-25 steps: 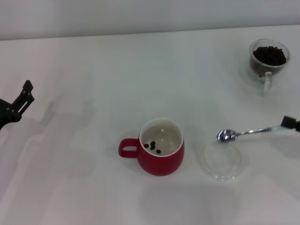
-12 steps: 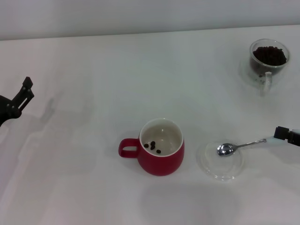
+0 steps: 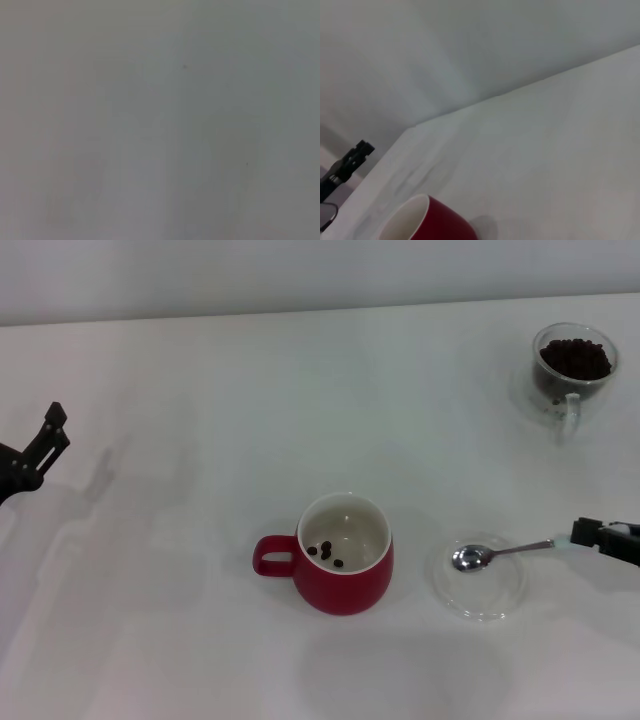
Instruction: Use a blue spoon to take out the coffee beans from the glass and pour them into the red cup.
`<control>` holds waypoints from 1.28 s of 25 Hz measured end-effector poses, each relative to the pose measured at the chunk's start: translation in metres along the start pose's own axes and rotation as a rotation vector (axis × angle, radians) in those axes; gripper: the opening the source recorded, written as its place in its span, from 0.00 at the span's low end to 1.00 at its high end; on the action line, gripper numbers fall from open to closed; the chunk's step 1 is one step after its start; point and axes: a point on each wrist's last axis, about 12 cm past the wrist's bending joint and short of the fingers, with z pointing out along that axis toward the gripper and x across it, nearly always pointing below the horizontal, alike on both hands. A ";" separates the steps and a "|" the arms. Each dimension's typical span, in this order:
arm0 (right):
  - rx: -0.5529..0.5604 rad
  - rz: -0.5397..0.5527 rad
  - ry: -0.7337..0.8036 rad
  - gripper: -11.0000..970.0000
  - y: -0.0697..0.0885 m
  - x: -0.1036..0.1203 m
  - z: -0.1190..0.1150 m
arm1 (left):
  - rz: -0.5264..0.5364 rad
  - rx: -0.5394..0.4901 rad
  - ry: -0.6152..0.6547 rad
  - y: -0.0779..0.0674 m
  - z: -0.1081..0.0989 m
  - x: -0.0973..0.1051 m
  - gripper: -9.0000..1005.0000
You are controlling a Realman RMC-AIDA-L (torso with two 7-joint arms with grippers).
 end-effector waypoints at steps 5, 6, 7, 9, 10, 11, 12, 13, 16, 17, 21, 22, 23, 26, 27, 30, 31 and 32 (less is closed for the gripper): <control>-0.025 -0.008 -0.003 0.17 0.002 -0.007 0.003 | -0.004 0.002 -0.005 -0.001 0.002 -0.001 0.87; -0.028 -0.007 -0.003 0.17 0.002 -0.009 0.004 | -0.005 0.000 -0.006 -0.001 0.002 -0.001 0.87; -0.032 -0.006 -0.002 0.17 0.002 -0.010 0.004 | -0.006 -0.002 -0.008 -0.001 0.002 -0.001 0.87; -0.038 -0.008 0.004 0.17 0.002 -0.012 0.004 | -0.007 -0.005 -0.011 -0.001 0.003 -0.002 0.87; -0.040 -0.009 0.006 0.17 0.002 -0.012 0.004 | -0.008 -0.006 -0.012 -0.001 0.003 -0.002 0.87; -0.040 -0.010 0.010 0.17 0.002 -0.013 0.004 | -0.009 -0.007 -0.014 0.000 0.004 -0.002 0.87; -0.040 -0.012 0.012 0.17 0.002 -0.013 0.004 | -0.009 -0.009 -0.016 0.000 0.004 -0.003 0.87; -0.040 -0.013 0.015 0.17 0.002 -0.014 0.004 | -0.010 -0.009 -0.017 0.000 0.005 -0.003 0.87; -0.041 -0.017 0.030 0.18 0.001 -0.014 0.004 | -0.011 -0.009 -0.021 -0.001 0.006 -0.004 0.87; -0.041 -0.018 0.035 0.19 0.001 -0.014 0.004 | -0.012 -0.009 -0.022 -0.001 0.006 -0.004 0.87; -0.037 -0.013 0.044 0.20 0.001 -0.015 0.005 | -0.017 -0.006 -0.026 -0.002 0.007 -0.004 0.87; -0.035 -0.013 0.044 0.21 0.000 -0.015 0.005 | -0.017 -0.006 -0.027 -0.002 0.007 -0.004 0.87; -0.035 -0.013 0.044 0.22 0.000 -0.015 0.005 | -0.018 -0.006 -0.027 -0.003 0.007 -0.004 0.87; -0.039 -0.013 0.038 0.26 0.001 -0.016 0.004 | -0.020 -0.007 -0.026 -0.003 0.006 -0.004 0.87; -0.039 -0.012 0.031 0.27 0.001 -0.017 0.004 | -0.020 -0.007 -0.025 -0.003 0.006 -0.004 0.87; -0.036 -0.011 0.006 0.31 0.000 -0.020 0.003 | -0.020 -0.008 -0.025 -0.003 0.005 -0.003 0.87; -0.034 -0.012 -0.008 0.31 0.000 -0.022 0.003 | -0.020 -0.008 -0.025 -0.003 0.005 -0.003 0.87; -0.032 -0.014 -0.019 0.31 0.000 -0.023 0.004 | -0.020 -0.008 -0.025 -0.003 0.005 -0.003 0.87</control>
